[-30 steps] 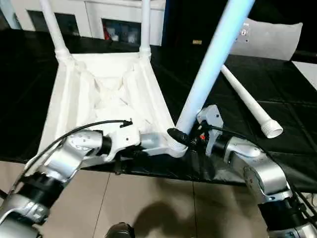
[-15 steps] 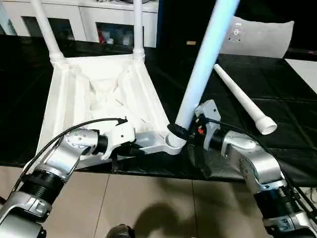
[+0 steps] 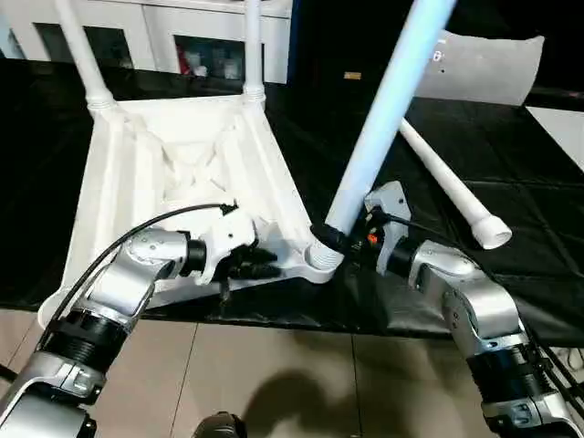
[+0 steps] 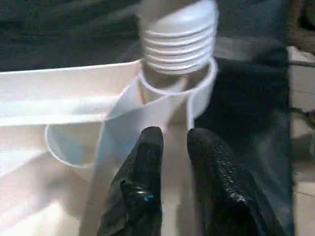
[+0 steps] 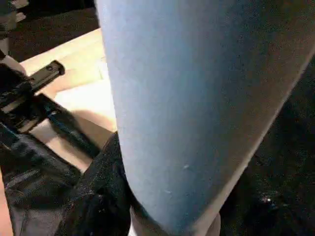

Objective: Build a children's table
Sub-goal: Insert table leg to table base

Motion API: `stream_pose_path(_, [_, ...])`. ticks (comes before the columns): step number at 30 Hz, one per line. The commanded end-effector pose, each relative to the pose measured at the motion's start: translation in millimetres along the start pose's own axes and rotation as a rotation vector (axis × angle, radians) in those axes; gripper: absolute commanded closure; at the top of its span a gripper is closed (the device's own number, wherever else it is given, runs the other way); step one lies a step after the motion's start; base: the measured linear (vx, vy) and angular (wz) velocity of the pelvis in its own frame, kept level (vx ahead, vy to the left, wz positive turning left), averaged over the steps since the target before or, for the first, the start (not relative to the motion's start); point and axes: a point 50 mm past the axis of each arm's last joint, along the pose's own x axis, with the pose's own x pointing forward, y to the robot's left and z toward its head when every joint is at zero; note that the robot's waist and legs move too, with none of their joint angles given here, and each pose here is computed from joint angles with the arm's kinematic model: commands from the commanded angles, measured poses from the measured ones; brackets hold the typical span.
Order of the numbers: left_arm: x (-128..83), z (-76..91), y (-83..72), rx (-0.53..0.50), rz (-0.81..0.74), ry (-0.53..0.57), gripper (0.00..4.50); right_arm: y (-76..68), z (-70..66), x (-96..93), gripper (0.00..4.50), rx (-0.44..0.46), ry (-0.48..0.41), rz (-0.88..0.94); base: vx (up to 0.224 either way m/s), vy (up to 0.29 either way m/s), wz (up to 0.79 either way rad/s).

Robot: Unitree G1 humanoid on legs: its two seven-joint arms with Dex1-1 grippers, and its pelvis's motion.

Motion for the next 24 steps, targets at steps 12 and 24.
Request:
stream_pose_path(12, [4, -13.5, -3.8, -0.047, 0.057, 0.112, 3.6, -0.1, -6.7, -2.1, 2.6, 0.019, 0.028, -0.01, 0.0, 0.0, 0.0])
stream_pose_path(24, [2, -14.8, -9.1, -0.077, 0.018, 0.131, 4.37, -1.4, -6.0, -1.7, 2.6, 0.012, 0.033, -0.009, 0.0, 0.0, 0.0])
